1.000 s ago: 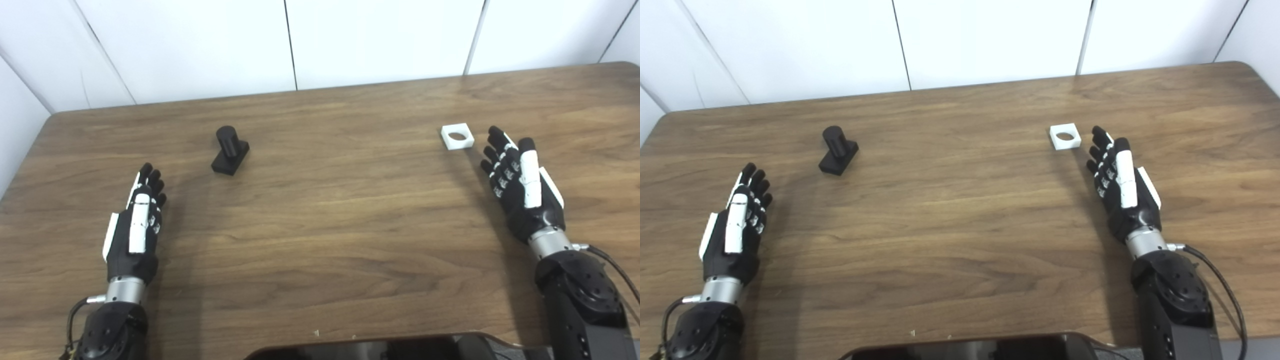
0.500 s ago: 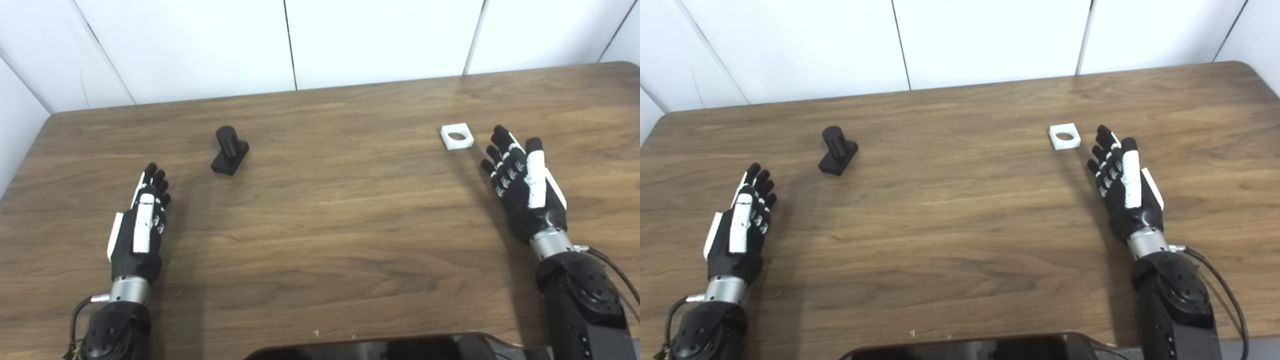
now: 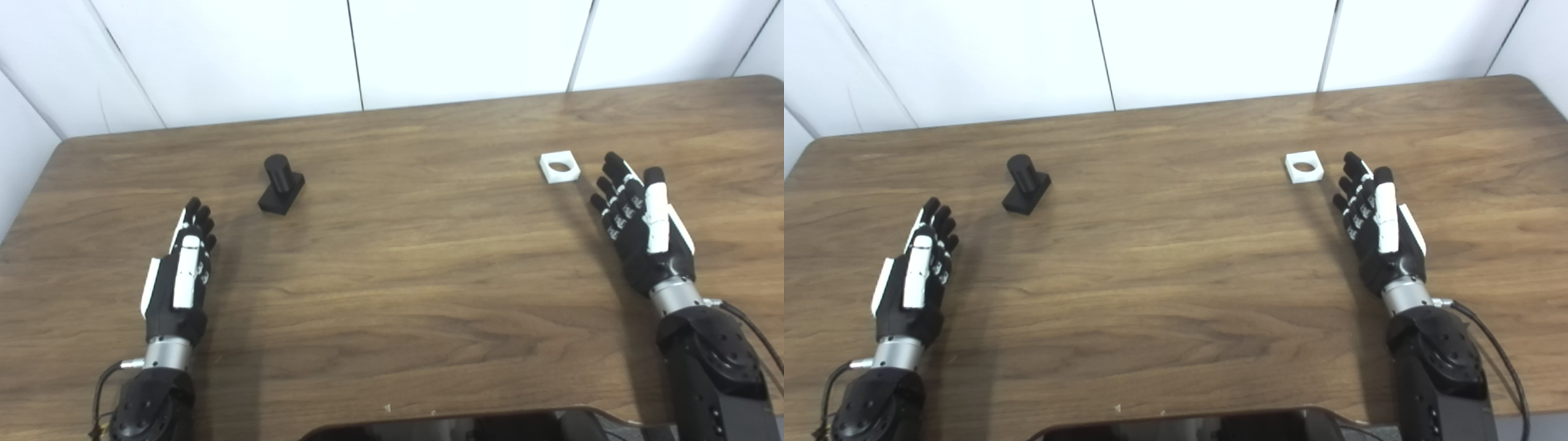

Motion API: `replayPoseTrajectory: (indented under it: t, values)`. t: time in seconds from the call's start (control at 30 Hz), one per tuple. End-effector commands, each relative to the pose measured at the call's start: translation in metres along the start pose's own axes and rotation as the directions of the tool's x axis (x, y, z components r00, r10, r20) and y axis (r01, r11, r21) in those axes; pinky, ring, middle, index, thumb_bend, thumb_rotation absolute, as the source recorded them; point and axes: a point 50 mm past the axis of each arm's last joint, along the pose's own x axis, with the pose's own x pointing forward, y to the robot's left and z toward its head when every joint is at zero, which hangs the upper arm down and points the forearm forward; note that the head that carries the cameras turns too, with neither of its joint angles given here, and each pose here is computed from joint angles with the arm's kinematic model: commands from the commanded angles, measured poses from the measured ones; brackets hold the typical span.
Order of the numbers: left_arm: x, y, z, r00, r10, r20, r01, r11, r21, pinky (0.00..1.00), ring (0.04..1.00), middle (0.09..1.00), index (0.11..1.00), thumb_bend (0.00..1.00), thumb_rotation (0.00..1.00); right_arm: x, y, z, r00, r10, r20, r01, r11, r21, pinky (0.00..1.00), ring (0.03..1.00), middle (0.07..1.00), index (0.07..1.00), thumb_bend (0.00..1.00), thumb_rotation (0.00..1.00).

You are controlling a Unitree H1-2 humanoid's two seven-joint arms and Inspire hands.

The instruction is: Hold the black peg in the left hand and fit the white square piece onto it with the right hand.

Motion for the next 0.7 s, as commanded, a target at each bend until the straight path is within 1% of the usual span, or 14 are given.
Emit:
replayPoseTrajectory:
  t: [0.0,0.07,0.13,0.17,0.27,0.37,0.4,0.47,0.6,0.67]
  values:
    - [0.012,0.000,0.023,0.997,0.013,0.080,-0.019,0.997,0.074,1.00,1.000,1.000,0.989,0.47,0.80,0.009,-0.003,0.013,0.998,0.028,0.050,-0.028,0.999,-0.016,1.00,1.000,0.994,0.949,0.60,0.97]
    - [0.013,-0.003,0.028,0.996,0.022,0.086,-0.032,0.992,0.120,1.00,1.000,1.000,0.978,0.50,0.78,0.010,-0.005,0.013,0.998,0.042,0.054,-0.041,0.999,-0.023,1.00,1.000,0.996,0.953,0.59,0.98]
    - [0.014,-0.007,0.032,0.996,0.036,0.080,-0.049,0.983,0.174,1.00,1.000,1.000,0.968,0.51,0.73,0.011,-0.007,0.013,0.997,0.049,0.055,-0.048,0.998,-0.028,1.00,1.000,0.999,0.955,0.59,0.99]
    - [0.015,-0.008,0.034,0.996,0.041,0.076,-0.055,0.980,0.193,1.00,1.000,0.999,0.965,0.52,0.73,0.011,-0.007,0.013,0.997,0.051,0.055,-0.050,0.998,-0.029,1.00,1.000,1.000,0.954,0.59,0.99]
    - [0.019,-0.015,0.043,0.995,0.061,0.084,-0.084,0.949,0.305,1.00,1.000,0.989,0.956,0.50,0.69,0.012,-0.007,0.014,0.997,0.053,0.053,-0.051,0.998,-0.029,1.00,1.000,0.997,0.948,0.59,0.98]
    - [0.026,-0.025,0.055,0.992,0.092,0.091,-0.121,0.913,0.391,0.96,0.988,0.982,0.943,0.52,0.61,0.014,-0.008,0.013,0.997,0.058,0.054,-0.056,0.998,-0.032,1.00,1.000,0.996,0.950,0.59,0.97]
    - [0.027,-0.027,0.057,0.991,0.100,0.092,-0.129,0.905,0.406,0.94,0.978,0.978,0.938,0.54,0.57,0.014,-0.008,0.013,0.997,0.058,0.054,-0.056,0.998,-0.033,1.00,1.000,0.995,0.949,0.60,0.97]
    - [0.033,-0.032,0.060,0.989,0.118,0.095,-0.148,0.886,0.439,0.93,0.962,0.970,0.940,0.59,0.54,0.015,-0.008,0.013,0.997,0.058,0.056,-0.056,0.998,-0.036,1.00,1.000,0.994,0.949,0.60,0.97]
    - [0.045,-0.041,0.065,0.985,0.142,0.096,-0.170,0.856,0.488,0.90,0.939,0.961,0.943,0.68,0.51,0.016,-0.008,0.014,0.996,0.067,0.059,-0.065,0.997,-0.040,1.00,1.000,0.999,0.956,0.59,0.98]
    - [0.048,-0.043,0.067,0.985,0.146,0.096,-0.174,0.845,0.505,0.89,0.938,0.961,0.940,0.70,0.49,0.016,-0.009,0.015,0.996,0.069,0.060,-0.067,0.997,-0.042,1.00,1.000,0.999,0.957,0.59,0.98]
